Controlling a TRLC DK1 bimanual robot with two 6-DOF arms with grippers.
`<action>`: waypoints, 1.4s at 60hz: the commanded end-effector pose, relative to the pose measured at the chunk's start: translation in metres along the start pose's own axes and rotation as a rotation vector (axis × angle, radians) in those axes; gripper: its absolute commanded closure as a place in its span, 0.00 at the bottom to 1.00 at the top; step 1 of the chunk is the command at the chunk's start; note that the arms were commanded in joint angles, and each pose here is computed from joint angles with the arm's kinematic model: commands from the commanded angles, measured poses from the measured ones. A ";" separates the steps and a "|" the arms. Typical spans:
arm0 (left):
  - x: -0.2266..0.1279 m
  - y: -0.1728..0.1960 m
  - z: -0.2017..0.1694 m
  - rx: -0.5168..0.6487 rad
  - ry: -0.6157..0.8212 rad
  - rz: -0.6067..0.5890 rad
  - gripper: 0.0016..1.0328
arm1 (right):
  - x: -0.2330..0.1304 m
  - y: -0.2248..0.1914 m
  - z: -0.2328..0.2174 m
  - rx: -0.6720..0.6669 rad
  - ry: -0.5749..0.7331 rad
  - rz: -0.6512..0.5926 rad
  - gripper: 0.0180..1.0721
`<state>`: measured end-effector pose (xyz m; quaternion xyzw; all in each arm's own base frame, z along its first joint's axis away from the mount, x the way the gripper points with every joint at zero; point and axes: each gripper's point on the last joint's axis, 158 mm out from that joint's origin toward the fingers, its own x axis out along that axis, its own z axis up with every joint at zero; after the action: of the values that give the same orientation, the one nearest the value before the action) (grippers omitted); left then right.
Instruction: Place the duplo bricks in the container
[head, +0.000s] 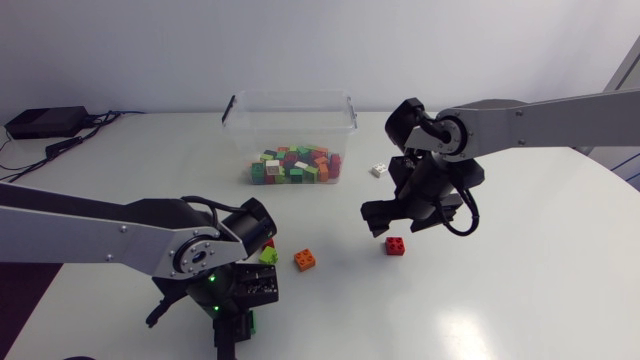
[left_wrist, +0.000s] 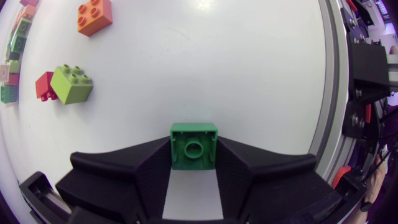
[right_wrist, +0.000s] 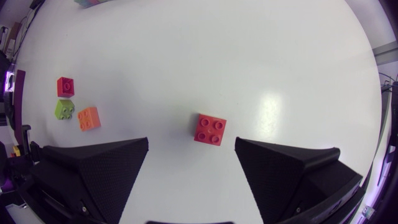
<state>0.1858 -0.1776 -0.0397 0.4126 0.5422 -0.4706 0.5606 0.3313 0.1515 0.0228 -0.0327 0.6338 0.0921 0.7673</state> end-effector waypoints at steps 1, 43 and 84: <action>-0.006 -0.005 -0.007 -0.026 0.012 -0.003 0.76 | -0.008 0.008 0.007 0.013 -0.017 0.003 0.04; -0.185 0.168 0.084 -0.336 -0.526 0.428 0.76 | 0.057 -0.025 -0.011 0.171 0.173 -0.107 0.15; -0.242 0.286 0.092 -0.531 -0.767 0.637 0.76 | 0.060 -0.026 0.007 0.157 0.074 -0.131 0.72</action>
<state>0.4755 -0.1887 0.1871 0.2185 0.2572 -0.2572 0.9055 0.3543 0.1325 -0.0374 -0.0197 0.6684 -0.0019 0.7436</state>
